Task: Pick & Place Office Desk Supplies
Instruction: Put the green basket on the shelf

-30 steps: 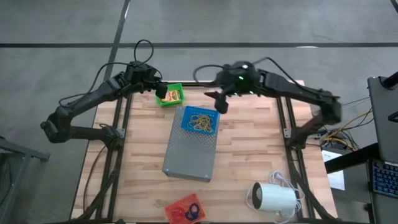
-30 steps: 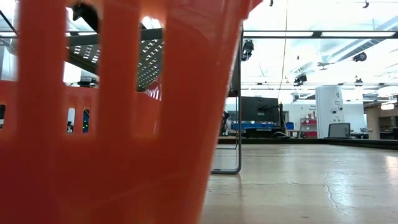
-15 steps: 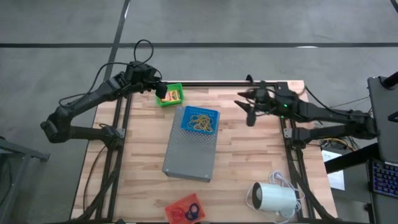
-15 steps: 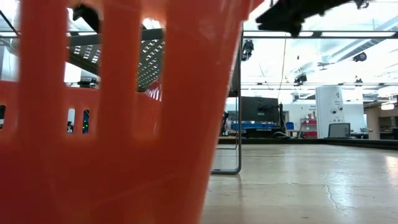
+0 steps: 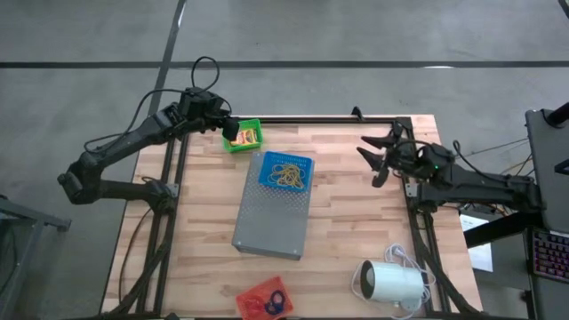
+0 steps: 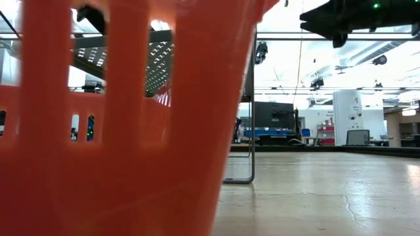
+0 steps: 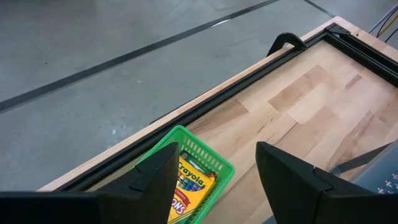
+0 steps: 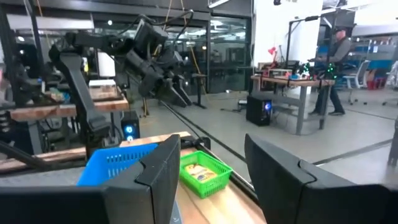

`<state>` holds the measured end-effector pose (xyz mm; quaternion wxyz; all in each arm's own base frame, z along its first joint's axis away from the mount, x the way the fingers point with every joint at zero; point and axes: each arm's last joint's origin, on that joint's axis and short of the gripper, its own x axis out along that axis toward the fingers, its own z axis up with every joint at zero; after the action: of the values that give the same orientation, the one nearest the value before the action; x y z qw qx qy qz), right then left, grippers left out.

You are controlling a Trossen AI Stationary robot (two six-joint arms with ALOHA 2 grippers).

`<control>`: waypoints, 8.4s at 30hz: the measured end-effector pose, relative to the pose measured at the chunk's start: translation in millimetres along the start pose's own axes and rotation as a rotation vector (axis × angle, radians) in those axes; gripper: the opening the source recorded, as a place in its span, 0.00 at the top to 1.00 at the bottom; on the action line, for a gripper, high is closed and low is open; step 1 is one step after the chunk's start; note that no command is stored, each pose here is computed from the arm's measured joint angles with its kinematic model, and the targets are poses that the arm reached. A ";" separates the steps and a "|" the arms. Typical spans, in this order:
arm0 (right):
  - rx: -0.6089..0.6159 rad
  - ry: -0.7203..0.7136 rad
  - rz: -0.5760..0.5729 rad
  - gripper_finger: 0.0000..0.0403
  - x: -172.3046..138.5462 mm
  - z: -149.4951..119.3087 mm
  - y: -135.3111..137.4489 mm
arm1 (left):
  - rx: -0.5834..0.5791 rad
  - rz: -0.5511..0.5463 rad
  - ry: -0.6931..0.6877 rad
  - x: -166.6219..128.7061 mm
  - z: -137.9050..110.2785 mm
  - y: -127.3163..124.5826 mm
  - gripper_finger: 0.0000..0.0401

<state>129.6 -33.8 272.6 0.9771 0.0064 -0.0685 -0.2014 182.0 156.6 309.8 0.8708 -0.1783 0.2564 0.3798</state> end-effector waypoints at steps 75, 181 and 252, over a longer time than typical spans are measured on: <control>-0.117 0.354 0.020 0.56 -22.1 -117.0 -5.5 | -0.005 0.001 -0.002 0.0 0.2 0.1 0.45; -0.117 0.355 0.020 0.56 -22.0 -116.8 -5.6 | -0.663 0.235 0.616 96.8 -55.7 73.8 0.98; -0.117 0.356 0.020 0.56 -22.1 -116.8 -5.5 | -0.616 -0.405 0.524 -153.4 -106.4 -126.3 0.97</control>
<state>123.3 -32.0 153.8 0.9745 -0.0159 0.1170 -0.1909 155.0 -66.5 328.0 0.7395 -0.5660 0.3032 0.2022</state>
